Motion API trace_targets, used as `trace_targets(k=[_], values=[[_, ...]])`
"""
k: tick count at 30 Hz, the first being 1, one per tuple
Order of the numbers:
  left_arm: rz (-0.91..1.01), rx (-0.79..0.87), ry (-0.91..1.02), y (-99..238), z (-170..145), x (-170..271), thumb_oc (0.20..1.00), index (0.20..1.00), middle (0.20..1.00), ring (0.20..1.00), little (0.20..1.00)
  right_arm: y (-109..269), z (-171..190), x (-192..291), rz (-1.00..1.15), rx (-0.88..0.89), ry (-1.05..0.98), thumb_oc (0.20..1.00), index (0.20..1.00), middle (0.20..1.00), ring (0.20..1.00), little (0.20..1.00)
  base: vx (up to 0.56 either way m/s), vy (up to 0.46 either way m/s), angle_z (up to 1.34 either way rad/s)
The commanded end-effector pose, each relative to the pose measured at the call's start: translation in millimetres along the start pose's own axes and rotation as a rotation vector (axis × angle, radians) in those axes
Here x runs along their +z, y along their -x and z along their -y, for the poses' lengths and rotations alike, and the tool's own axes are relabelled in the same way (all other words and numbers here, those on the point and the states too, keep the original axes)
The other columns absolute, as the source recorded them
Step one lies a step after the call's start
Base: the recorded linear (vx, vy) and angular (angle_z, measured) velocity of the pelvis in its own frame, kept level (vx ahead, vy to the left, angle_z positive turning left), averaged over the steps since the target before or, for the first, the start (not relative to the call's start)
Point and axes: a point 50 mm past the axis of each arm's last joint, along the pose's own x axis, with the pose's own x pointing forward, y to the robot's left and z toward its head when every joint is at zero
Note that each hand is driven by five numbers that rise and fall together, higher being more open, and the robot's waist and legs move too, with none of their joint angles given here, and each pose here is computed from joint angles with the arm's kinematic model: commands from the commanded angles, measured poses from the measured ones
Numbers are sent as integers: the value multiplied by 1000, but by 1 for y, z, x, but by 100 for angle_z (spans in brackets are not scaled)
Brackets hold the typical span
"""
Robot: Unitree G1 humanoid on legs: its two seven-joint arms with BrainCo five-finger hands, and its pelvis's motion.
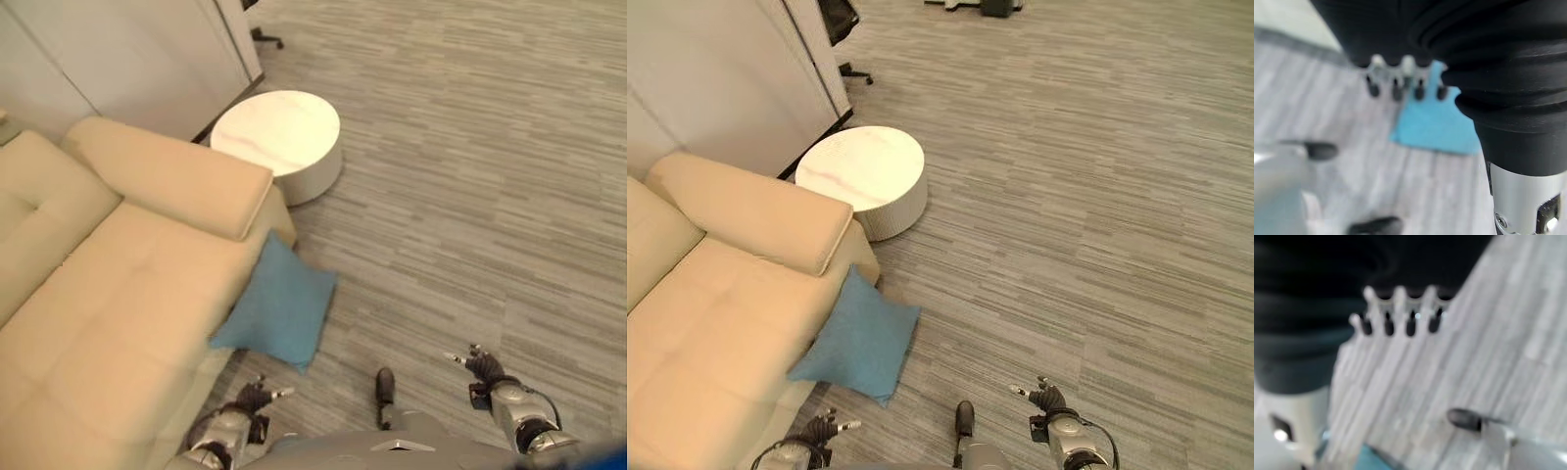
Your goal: Pick up all the scattered cushions and arrange them neatly on the sofa.
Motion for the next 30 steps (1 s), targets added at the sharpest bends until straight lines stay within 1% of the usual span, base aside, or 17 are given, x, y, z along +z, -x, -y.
trace_targets(k=[1,7,9,13,19,24,30], values=[[-10,19,-27,2,-11,-6,1000,1000,1000,1000,1000,3,12,-11,-21,-28,-9,1000,1000,1000,1000,1000,110,-169,78],[-40,3,-53,3,-9,-15,1000,1000,1000,1000,1000,4,10,-15,-20,-28,-24,1000,1000,1000,1000,1000,101,-72,68],[-58,14,-25,5,-11,-21,1000,1000,1000,1000,1000,3,6,-10,-9,-10,-7,1000,1000,1000,1000,1000,125,34,111],[-71,24,-14,6,-14,-25,1000,1000,1000,1000,1000,2,-1,-4,15,12,0,1000,1000,1000,1000,1000,151,93,-17],[-34,36,-34,3,-21,-12,1000,1000,1000,1000,1000,1,-10,2,32,38,17,1000,1000,1000,1000,1000,132,45,19],[-35,41,-46,3,-24,-11,1000,1000,1000,1000,1000,1,-12,0,19,52,38,1000,1000,1000,1000,1000,324,-103,66],[-63,54,-26,5,-26,-22,1000,1000,1000,1000,1000,3,-14,-6,7,59,51,1000,1000,1000,1000,1000,166,-130,88]])
